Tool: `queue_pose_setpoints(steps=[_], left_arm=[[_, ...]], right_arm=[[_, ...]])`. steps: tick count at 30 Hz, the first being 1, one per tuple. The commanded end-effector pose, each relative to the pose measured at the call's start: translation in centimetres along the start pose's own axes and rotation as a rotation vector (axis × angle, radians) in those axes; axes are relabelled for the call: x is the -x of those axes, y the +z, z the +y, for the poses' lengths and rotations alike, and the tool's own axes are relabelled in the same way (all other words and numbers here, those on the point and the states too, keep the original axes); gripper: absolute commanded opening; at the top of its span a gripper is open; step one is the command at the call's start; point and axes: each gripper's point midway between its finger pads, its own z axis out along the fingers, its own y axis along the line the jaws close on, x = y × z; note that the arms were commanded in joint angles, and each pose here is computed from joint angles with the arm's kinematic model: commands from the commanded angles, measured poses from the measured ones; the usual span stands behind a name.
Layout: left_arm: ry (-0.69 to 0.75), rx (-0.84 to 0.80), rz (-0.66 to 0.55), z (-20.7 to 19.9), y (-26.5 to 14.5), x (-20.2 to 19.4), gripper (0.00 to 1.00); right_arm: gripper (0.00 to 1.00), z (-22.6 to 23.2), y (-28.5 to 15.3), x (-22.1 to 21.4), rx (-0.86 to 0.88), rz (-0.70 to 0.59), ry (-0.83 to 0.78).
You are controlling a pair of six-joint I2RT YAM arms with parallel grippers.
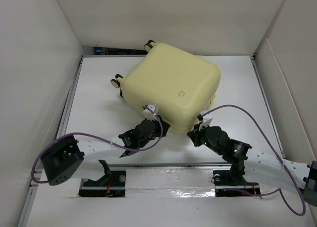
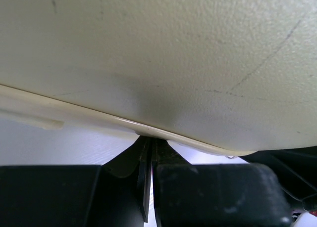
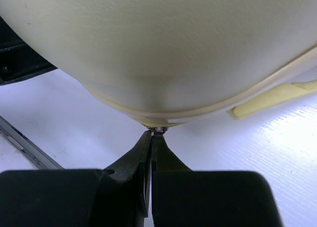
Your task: Pack the luggage
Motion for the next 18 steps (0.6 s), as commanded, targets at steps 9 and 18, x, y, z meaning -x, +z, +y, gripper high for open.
queue_pose_setpoints(steps=[9,18], left_arm=[[-0.072,-0.173,-0.180,-6.6,2.5,6.9,0.00],[-0.034,-0.167,-0.159,-6.0,2.4,7.7,0.00]], right_arm=[[0.00,11.3,2.0,4.5,0.323,-0.082,0.104],[0.00,13.9,4.8,9.1,0.340,-0.252,0.198]])
